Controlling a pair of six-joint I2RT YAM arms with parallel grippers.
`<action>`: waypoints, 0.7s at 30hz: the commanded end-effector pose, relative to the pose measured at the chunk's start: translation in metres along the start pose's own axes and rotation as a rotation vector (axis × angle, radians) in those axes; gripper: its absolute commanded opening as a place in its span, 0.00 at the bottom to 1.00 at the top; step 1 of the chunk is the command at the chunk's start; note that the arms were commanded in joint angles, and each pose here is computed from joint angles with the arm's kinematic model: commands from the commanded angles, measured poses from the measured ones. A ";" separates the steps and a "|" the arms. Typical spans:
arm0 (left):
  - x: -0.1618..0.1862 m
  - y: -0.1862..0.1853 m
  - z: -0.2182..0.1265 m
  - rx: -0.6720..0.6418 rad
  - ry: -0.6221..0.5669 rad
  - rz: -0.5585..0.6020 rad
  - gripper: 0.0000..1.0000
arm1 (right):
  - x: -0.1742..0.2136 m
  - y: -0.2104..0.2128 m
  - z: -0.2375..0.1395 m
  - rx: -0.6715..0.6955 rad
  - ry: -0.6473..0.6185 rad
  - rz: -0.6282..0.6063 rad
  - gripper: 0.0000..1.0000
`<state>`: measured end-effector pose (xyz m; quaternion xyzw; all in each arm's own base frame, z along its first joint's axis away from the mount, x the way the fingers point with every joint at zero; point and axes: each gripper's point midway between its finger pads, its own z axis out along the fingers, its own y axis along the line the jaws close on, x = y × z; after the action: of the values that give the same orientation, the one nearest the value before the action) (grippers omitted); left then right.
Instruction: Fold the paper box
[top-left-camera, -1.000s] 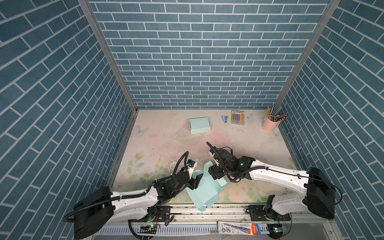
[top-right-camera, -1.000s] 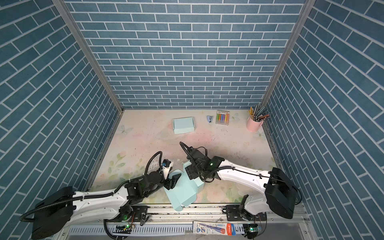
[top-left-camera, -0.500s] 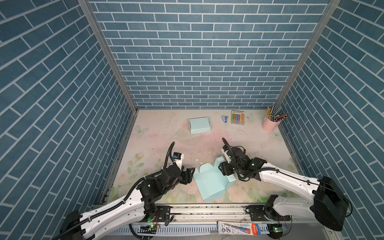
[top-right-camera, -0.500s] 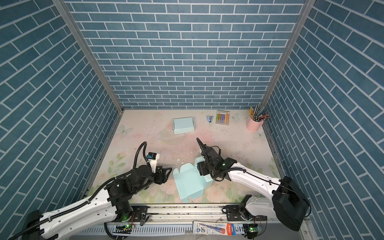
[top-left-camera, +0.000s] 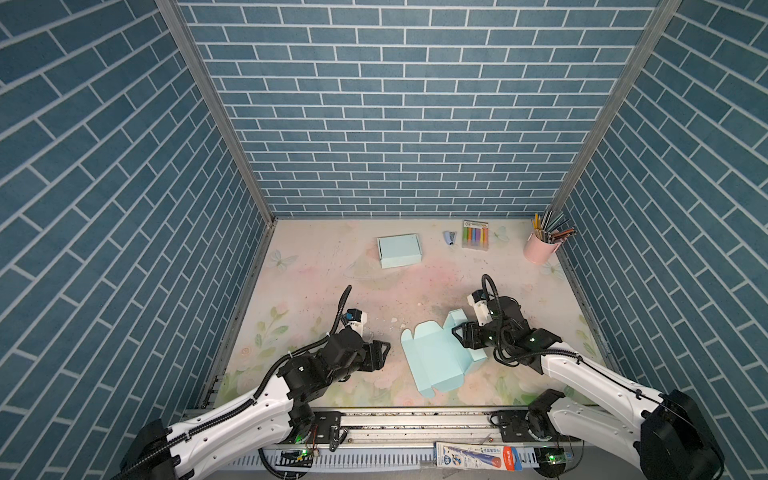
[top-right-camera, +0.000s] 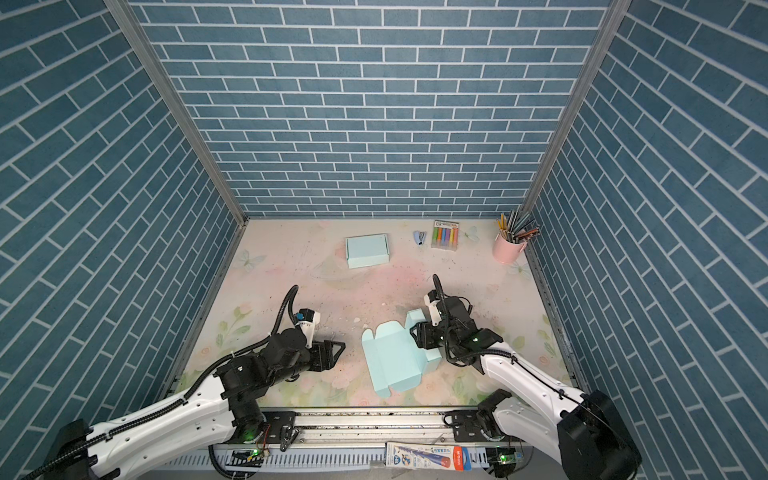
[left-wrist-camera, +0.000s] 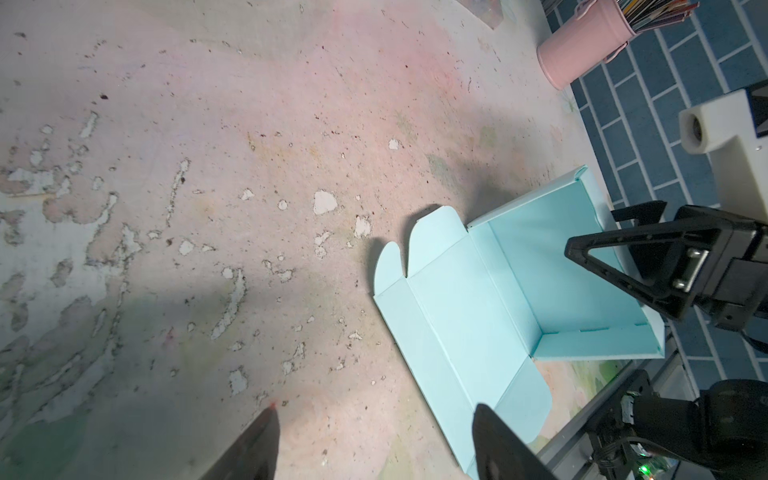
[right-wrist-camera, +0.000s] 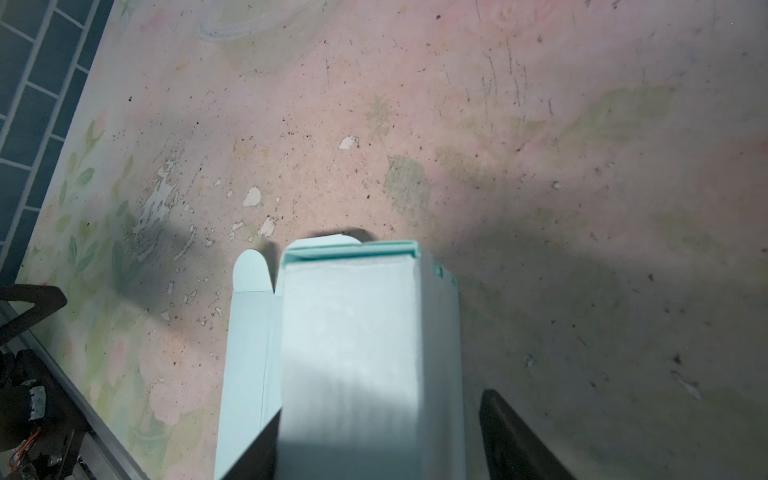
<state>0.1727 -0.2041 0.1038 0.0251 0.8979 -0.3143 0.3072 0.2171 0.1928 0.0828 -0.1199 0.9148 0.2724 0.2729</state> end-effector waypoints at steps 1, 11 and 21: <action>-0.001 -0.006 0.004 0.041 -0.008 -0.057 0.75 | 0.002 0.000 0.001 -0.057 -0.018 0.058 0.66; 0.002 -0.022 0.019 0.164 0.028 -0.171 0.88 | 0.004 -0.020 -0.001 -0.080 -0.072 0.149 0.65; -0.007 -0.054 0.054 0.269 0.057 -0.220 0.88 | 0.005 -0.025 -0.004 -0.092 -0.094 0.156 0.65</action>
<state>0.1811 -0.2552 0.0748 -0.0202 0.8860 -0.4065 0.2221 0.2310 0.1744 0.0865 -0.0515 0.8841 0.3456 0.3104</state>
